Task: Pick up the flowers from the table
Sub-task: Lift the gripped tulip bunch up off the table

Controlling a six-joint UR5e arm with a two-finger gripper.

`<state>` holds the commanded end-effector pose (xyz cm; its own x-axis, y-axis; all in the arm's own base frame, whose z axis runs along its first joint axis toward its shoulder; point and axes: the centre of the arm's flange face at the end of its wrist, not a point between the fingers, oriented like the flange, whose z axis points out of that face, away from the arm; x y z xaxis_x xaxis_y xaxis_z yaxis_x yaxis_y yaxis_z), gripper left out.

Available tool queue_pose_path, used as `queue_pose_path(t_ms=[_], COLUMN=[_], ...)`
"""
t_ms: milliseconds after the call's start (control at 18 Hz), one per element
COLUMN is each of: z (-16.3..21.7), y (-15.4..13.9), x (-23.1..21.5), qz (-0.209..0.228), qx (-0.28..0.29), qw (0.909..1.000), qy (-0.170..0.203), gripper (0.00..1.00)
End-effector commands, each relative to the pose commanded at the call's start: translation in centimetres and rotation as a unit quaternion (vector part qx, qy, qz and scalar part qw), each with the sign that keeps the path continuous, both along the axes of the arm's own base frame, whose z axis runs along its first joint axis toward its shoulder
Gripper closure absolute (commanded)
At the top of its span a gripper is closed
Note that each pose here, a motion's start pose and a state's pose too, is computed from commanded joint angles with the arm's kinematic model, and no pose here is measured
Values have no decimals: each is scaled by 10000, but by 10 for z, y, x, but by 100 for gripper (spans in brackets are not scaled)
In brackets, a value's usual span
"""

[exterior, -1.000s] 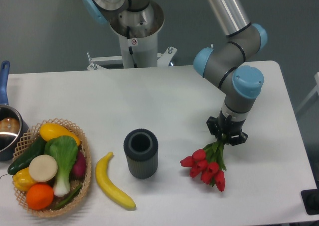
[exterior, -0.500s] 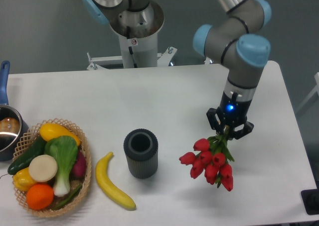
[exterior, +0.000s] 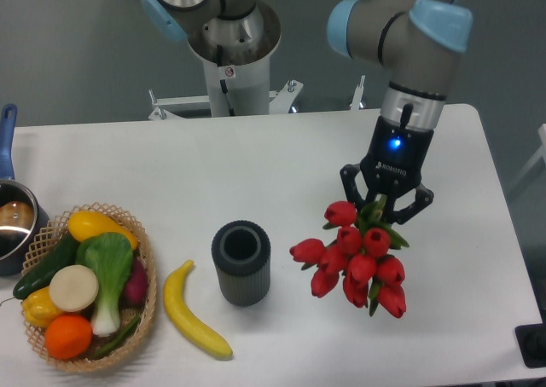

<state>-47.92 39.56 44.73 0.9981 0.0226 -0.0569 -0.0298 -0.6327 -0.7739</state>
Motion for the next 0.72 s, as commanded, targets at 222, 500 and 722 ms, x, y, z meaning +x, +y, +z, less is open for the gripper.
queue_pose_path(t_ms=[222, 500, 722], z=[8, 5, 8], y=[-16, -16, -19], x=[-9, -5, -7], qz=[115, 107, 131], qx=[186, 177, 197], qw=[9997, 9998, 9997], qy=[-52, -82, -64], gripper=[78, 78, 78])
